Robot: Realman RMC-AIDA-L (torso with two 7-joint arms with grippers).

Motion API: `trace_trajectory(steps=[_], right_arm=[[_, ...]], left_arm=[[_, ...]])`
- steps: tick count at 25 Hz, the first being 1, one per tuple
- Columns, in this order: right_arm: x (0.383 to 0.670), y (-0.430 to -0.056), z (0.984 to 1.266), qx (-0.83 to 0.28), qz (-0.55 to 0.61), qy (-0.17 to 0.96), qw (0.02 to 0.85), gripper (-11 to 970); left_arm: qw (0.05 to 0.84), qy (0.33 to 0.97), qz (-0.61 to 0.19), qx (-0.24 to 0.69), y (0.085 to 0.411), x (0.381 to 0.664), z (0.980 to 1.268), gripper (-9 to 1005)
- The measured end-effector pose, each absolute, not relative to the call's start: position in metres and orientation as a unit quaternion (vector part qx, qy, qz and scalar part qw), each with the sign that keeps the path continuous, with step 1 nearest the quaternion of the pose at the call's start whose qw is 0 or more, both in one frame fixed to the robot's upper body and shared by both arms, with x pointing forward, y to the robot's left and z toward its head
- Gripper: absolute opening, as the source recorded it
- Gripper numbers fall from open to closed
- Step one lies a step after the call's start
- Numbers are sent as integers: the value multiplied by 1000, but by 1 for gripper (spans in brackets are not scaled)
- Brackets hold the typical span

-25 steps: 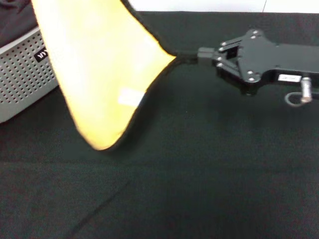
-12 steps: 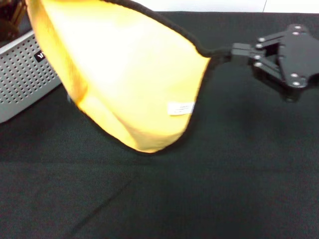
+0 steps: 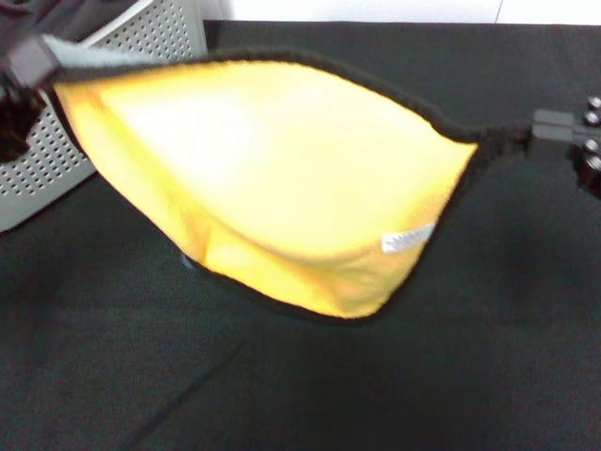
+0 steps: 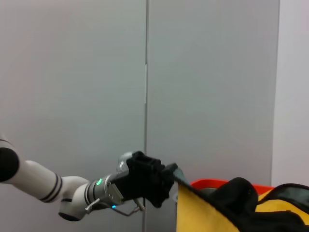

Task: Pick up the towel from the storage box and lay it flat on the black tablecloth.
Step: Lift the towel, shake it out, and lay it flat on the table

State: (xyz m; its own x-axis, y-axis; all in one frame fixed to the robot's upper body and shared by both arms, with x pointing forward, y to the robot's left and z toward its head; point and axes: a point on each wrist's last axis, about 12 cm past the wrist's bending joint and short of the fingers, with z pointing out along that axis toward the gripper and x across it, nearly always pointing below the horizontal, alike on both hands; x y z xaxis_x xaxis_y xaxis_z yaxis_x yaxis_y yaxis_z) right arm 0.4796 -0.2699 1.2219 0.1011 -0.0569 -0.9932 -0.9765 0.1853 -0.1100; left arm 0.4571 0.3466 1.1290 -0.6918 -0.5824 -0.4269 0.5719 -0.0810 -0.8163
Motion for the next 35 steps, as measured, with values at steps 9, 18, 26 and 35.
trace_trajectory(steps=[9,18,26,35], right_arm=[[450,-283,1228,-493,403,530,560,10],[427,-294,1237,-489,380,533,576,12],[429,-305,1238,-463,372,540,596,13],[431,-310,1242,-454,374,530,611,15]], left_arm=[[370,551,-748,-5,344,430,1118,42],[348,562,-750,-19,338,417,1106,42],[357,541,-761,-18,329,424,1107,43],[364,518,-774,-14,323,431,1113,44]])
